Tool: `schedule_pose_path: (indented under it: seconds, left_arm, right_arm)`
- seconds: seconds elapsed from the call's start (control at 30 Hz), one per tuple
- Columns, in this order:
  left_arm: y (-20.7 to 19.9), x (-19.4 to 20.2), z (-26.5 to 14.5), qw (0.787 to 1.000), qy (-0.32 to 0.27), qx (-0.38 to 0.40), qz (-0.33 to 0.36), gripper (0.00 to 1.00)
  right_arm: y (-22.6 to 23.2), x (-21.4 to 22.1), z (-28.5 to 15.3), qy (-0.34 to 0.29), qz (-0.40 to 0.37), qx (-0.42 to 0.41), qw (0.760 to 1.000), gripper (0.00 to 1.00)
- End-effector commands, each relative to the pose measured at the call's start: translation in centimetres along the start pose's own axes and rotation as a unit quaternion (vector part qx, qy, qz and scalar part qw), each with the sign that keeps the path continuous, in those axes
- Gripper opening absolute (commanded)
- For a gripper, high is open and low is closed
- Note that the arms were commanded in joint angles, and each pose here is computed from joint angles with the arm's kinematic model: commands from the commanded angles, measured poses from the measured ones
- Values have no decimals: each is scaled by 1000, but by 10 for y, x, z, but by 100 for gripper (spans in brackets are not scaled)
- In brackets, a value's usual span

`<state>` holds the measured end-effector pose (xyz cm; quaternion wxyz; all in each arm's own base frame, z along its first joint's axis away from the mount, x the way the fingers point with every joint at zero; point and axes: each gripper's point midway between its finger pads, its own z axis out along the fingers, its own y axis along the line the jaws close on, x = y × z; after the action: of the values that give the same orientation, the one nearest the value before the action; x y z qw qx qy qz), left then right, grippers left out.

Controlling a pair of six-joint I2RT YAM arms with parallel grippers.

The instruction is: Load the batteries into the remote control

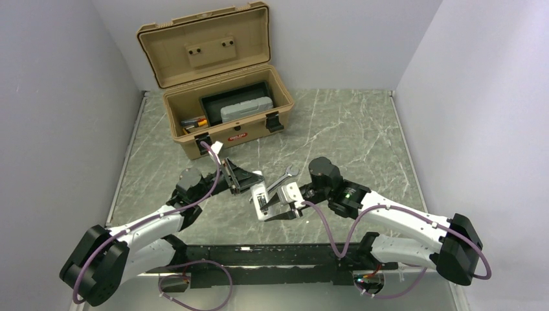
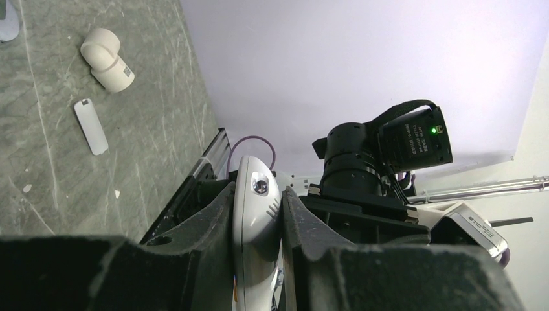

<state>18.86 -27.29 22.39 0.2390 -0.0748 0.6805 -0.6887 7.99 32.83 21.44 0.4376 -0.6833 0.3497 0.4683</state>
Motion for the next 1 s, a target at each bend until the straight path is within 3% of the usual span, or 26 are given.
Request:
schedule_pose_path:
  seconds: [0.0, 0.27, 0.97]
  left_arm:
    - [-29, -2, 3, 999, 3, 45, 21, 0]
    - [-28, -2, 3, 999, 3, 46, 18, 0]
    - [-36, -1, 3, 998, 5, 58, 15, 0]
  right_arm:
    - [-13, -23, 1, -27, -52, 10, 998, 39]
    - [-20, -21, 2, -26, -51, 29, 998, 41]
    - [-15, -5, 2, -8, -42, 25, 999, 33]
